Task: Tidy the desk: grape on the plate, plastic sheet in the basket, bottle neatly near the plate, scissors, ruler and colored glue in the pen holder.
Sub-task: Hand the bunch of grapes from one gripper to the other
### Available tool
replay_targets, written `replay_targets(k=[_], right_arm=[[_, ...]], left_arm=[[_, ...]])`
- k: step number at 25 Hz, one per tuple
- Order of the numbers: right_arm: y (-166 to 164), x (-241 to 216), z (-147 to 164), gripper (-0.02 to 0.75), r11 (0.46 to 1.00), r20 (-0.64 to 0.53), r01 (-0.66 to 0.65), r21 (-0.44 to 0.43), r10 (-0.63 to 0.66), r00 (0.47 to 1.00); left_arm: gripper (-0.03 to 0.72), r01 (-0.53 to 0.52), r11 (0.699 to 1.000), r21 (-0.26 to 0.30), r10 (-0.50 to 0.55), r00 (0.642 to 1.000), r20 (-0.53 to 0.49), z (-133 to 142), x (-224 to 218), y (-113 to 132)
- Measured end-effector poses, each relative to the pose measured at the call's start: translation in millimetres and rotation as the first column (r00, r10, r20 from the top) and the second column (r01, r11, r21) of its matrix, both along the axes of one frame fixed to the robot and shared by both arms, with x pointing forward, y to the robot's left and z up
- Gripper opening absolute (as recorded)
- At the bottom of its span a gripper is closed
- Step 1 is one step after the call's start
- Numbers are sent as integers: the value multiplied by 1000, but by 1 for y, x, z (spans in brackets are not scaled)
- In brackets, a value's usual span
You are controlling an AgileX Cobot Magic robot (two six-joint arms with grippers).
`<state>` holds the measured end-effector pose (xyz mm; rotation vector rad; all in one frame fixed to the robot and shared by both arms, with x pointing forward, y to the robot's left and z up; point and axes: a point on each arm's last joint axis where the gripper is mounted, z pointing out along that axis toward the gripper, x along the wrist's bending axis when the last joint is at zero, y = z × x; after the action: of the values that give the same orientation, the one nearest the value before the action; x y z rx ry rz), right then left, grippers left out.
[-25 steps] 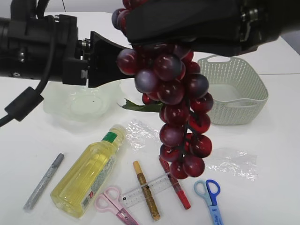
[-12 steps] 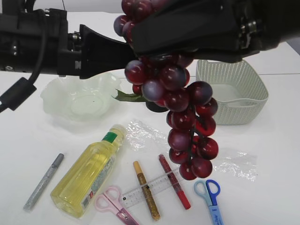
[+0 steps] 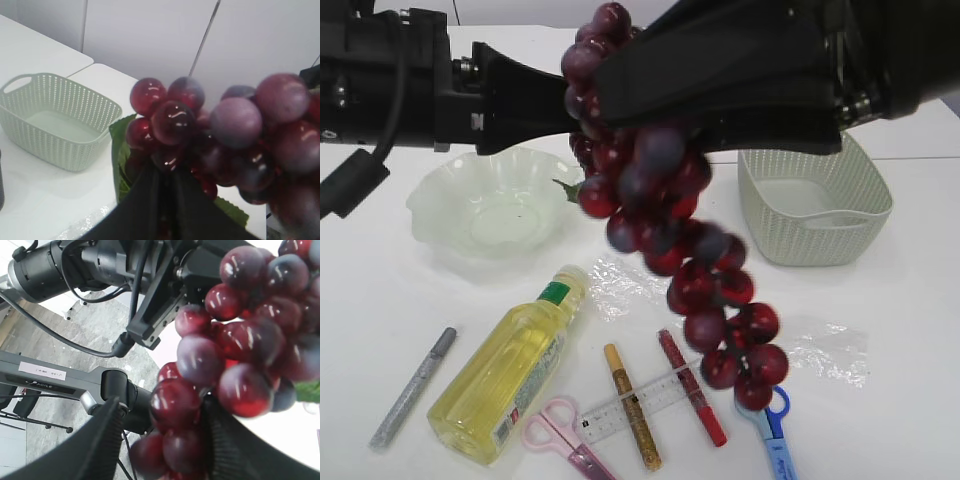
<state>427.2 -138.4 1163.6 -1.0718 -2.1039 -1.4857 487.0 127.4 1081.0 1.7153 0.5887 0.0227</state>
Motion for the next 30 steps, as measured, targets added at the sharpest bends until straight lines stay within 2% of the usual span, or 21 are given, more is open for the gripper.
replay_targets(k=[4, 16, 22, 30], right_arm=[[0, 0, 0, 410, 1000, -1, -3, 0, 3, 1000], [-1, 0, -1, 416, 1000, 3, -3, -19, 3, 1000], [-9, 3, -15, 417, 979, -14, 53, -198, -56, 998], [-26, 4, -33, 417, 891, -35, 95, -444, -123, 992]], left_arm=[[7, -22, 1000, -20, 22, 1000, -9, 1, 2, 0], [5, -42, 998, -44, 41, 999, -21, 3, 3, 1], [4, -92, 992, -86, 89, 995, -40, 6, 10, 9], [4, -246, 965, -94, 243, 969, -44, 7, 32, 50]])
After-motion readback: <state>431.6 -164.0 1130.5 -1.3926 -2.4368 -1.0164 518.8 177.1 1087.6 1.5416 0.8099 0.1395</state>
